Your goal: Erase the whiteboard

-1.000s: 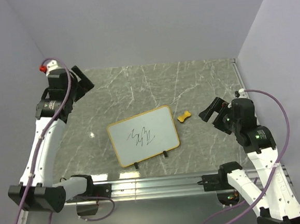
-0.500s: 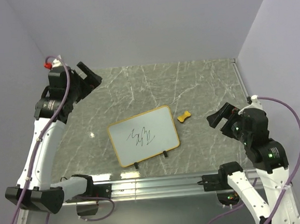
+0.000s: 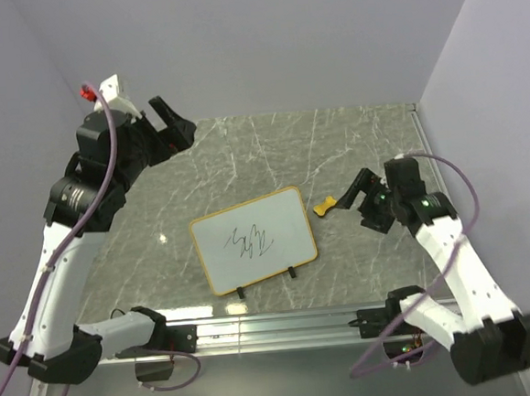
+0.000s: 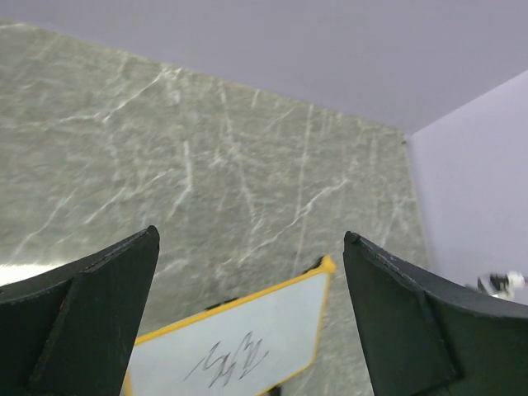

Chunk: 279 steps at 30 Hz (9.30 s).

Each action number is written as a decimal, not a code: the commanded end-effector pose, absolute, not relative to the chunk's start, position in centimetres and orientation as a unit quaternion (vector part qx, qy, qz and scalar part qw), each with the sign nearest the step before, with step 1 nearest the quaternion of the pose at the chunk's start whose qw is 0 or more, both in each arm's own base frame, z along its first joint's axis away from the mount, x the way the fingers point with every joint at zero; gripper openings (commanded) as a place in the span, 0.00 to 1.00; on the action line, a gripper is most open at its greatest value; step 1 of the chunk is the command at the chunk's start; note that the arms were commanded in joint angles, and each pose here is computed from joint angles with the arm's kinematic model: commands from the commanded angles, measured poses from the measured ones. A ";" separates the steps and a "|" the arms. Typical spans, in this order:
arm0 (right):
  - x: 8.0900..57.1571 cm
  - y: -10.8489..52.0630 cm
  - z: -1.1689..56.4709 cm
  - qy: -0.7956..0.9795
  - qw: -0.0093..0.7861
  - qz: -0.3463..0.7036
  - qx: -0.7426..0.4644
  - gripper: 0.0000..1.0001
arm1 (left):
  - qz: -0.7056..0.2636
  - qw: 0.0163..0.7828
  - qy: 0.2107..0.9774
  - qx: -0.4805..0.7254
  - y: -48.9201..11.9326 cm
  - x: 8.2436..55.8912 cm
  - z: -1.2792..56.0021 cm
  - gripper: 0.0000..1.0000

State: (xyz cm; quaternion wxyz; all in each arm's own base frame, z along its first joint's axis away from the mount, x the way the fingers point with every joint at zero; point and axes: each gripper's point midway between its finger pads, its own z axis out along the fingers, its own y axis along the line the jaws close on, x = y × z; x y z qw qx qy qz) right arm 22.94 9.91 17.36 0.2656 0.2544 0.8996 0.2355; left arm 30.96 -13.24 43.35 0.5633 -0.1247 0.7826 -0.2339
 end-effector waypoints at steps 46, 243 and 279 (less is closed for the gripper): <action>35.8 13.8 2.6 0.938 0.081 0.094 0.324 0.60 | -0.160 0.485 0.860 -0.010 -12.8 26.6 32.1 1.00; 21.7 8.4 10.9 0.935 0.251 0.142 0.208 0.00 | -0.069 0.296 0.935 -0.185 -14.5 26.0 23.5 0.00; 22.0 10.5 13.2 0.924 0.279 0.211 0.155 0.00 | -0.307 0.399 0.862 -0.064 -21.4 23.6 15.6 0.00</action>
